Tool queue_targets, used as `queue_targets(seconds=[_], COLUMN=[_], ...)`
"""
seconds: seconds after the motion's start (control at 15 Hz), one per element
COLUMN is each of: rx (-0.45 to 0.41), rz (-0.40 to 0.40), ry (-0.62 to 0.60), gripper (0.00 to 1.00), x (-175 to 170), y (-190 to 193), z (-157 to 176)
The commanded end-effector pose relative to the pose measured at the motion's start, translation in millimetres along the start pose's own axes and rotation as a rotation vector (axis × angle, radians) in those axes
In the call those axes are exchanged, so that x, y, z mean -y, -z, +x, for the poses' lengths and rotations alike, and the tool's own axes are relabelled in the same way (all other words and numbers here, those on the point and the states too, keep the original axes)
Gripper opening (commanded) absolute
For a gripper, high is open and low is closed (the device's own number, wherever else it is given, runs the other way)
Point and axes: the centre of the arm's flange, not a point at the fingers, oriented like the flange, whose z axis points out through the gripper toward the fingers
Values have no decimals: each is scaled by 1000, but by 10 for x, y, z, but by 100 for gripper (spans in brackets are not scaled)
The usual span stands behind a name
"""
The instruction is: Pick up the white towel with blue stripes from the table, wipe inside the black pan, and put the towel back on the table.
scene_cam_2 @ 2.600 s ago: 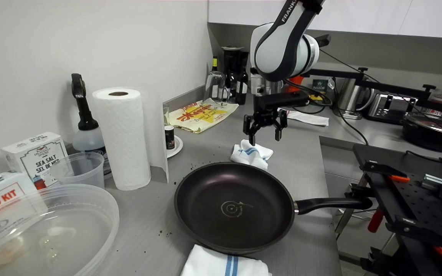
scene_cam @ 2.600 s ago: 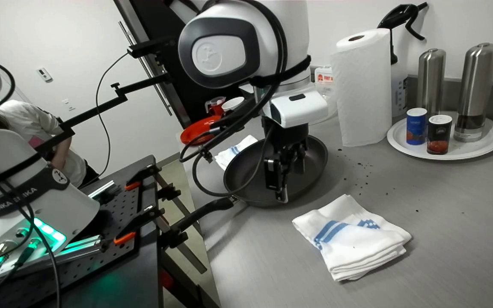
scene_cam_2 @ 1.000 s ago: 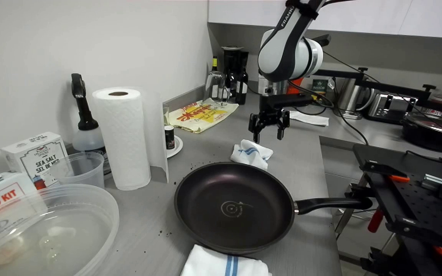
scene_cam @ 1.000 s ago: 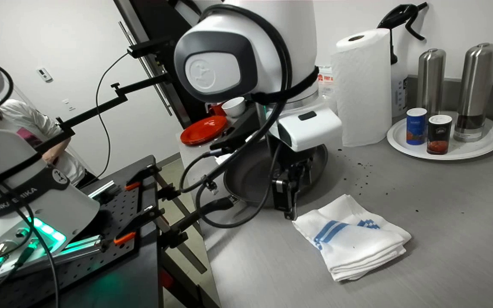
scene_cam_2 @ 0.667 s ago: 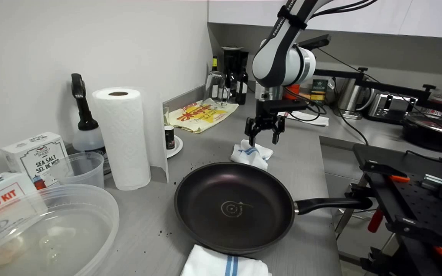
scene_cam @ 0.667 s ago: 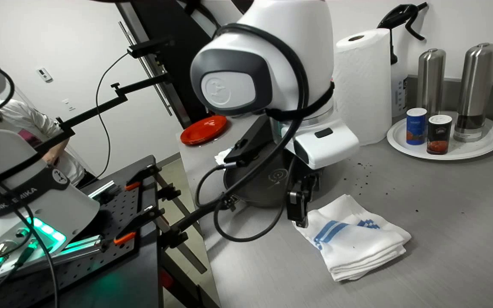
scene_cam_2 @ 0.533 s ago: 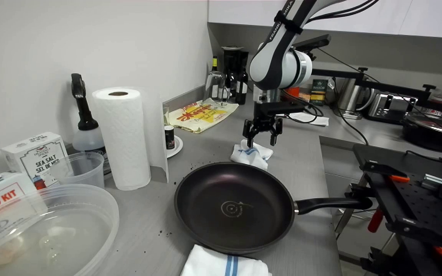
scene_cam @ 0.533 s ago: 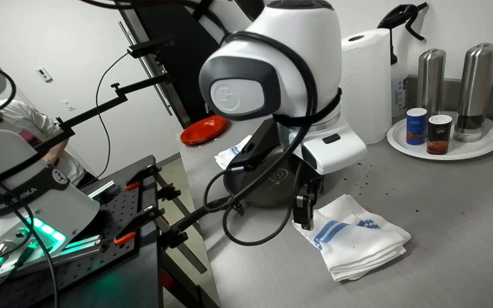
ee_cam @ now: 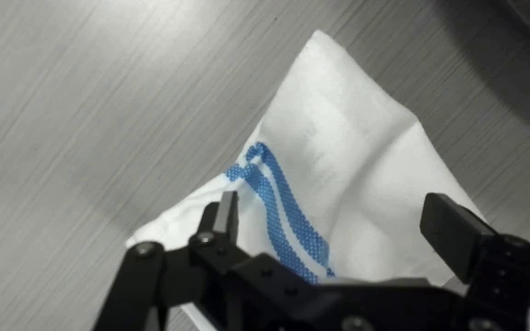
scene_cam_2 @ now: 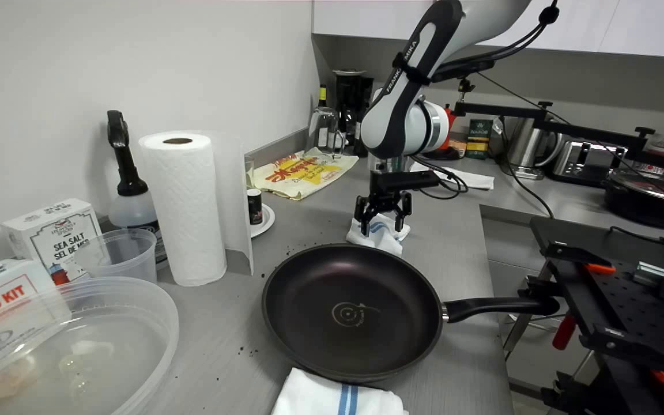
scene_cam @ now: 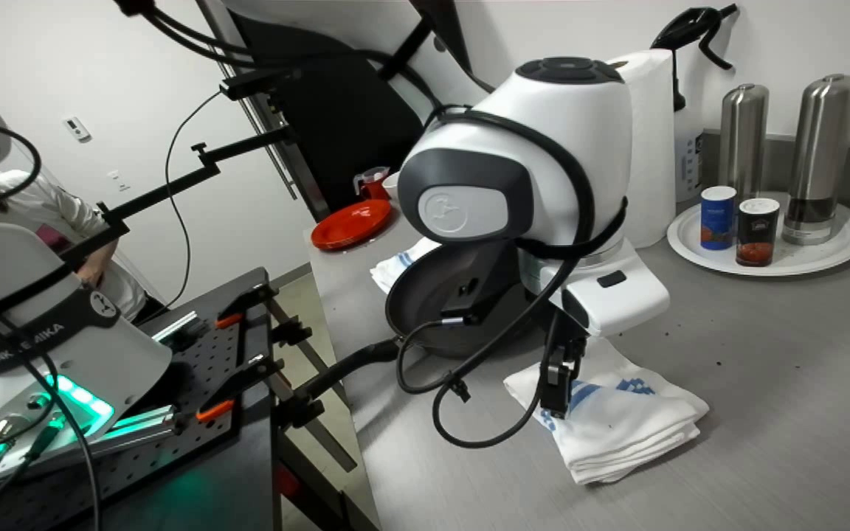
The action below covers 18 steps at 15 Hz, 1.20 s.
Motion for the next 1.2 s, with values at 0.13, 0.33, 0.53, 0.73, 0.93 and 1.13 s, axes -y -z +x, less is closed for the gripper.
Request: queue_targets(seconds=[0.13,0.33,0.53,0.73,0.93,1.13], rx=[9,16,24,34,41,47], rz=[0,-4,-7,-9,-11,-10], ry=[-39,-42,-44,-52,-58,-61], gripper=[89,60,36,13,0,3], x=[135,143,160,160,148,143], y=[-219,-254,-211,-191,-183,-182], z=[243,288,326,357,376,375])
